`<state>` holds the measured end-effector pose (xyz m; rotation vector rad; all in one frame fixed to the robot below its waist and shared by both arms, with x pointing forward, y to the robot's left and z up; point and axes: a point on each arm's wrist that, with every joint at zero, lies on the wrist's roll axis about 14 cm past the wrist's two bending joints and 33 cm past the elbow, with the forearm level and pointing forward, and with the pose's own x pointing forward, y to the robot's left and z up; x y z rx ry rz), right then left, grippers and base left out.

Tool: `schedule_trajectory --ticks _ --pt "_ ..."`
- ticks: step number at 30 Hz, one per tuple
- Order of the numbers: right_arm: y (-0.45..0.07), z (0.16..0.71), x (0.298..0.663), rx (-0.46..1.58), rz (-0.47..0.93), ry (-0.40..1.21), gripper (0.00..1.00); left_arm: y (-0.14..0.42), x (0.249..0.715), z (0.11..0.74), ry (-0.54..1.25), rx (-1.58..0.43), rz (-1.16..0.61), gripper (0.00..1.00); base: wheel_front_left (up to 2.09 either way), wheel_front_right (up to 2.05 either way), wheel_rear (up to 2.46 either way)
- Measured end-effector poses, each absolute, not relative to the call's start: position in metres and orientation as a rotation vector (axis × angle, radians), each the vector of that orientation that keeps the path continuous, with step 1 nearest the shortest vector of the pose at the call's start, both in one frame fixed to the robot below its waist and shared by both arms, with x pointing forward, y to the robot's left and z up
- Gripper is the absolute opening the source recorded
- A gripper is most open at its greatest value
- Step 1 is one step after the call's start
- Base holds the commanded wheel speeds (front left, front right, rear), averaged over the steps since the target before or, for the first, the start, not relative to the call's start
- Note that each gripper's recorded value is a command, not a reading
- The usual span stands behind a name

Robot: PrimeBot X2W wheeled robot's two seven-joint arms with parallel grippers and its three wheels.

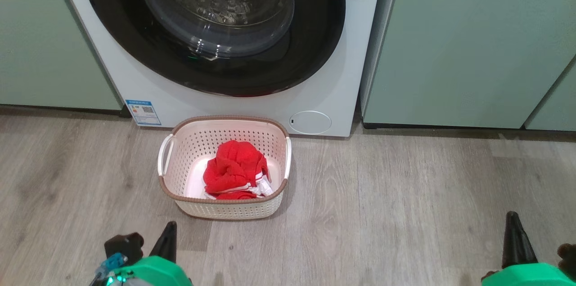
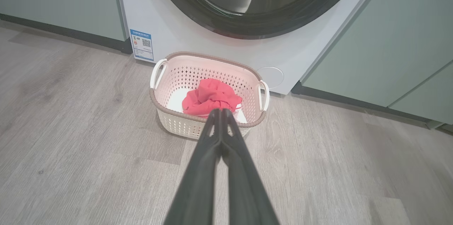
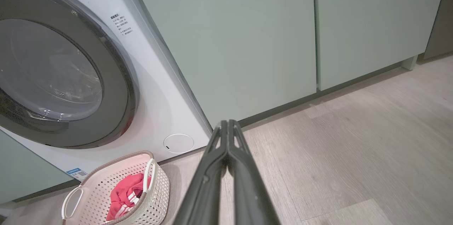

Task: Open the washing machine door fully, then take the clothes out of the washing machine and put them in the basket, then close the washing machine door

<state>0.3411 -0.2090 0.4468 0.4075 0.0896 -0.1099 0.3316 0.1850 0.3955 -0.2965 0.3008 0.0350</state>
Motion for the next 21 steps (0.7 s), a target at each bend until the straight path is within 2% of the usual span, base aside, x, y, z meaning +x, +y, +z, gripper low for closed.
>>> schedule_trajectory --ticks 21 --pt "-0.213 0.445 0.343 0.604 -0.152 0.102 0.00 0.189 0.341 0.406 0.279 -0.505 0.090 0.00 0.00 0.00 0.00"
